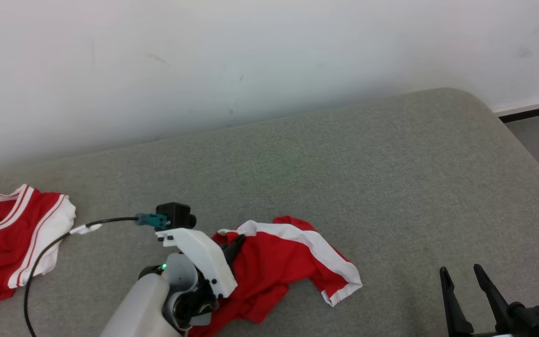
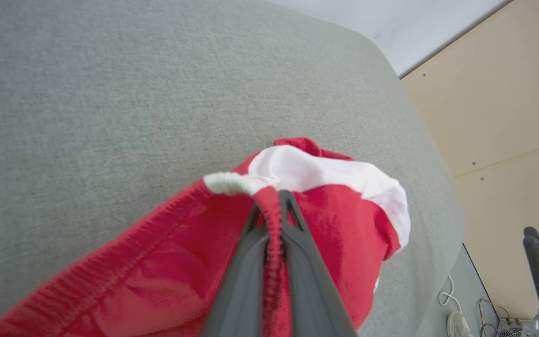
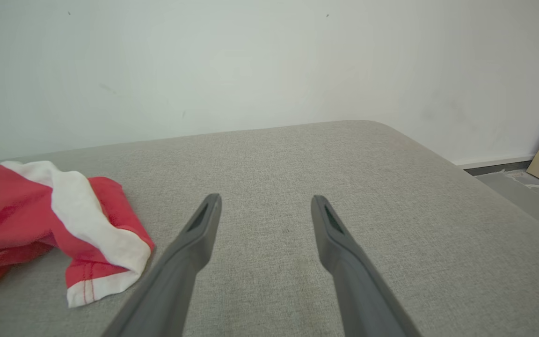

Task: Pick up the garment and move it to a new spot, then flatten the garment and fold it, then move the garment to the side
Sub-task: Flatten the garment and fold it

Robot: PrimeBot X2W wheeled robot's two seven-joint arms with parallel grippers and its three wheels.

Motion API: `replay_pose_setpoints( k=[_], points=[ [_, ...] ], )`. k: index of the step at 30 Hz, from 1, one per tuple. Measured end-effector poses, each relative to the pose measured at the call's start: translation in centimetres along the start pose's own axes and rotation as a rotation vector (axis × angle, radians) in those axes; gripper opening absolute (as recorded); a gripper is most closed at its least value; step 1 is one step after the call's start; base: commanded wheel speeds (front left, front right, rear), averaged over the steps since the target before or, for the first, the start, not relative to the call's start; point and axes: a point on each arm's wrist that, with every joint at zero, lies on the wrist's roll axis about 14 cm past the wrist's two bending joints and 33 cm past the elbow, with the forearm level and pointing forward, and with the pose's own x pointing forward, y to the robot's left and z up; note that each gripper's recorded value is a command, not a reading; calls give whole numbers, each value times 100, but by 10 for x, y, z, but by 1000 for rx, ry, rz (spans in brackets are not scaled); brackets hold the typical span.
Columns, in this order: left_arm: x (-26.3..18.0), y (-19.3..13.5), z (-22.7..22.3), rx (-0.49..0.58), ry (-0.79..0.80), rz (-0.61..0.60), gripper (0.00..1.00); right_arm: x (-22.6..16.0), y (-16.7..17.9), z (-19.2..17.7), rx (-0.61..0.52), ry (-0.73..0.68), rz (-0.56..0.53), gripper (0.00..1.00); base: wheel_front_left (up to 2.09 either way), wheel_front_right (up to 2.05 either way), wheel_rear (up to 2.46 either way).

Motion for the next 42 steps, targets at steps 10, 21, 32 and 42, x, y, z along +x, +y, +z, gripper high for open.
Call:
replay_pose_setpoints(
  k=[10,21,32,42],
  points=[
    [-38,-57,5,82,-127,-188,0,5,14,-3,1,4,45,100,0,0,0],
    [-97,-53,-60,54,-109,-169,0,13,41,-4,5,5,130,100,0,0,0],
    [-116,-25,-152,3,41,-26,0,14,49,-4,1,6,158,100,0,0,0],
    [-118,-5,-161,-15,18,54,100,15,53,-5,-2,10,170,100,0,0,0]
  ],
)
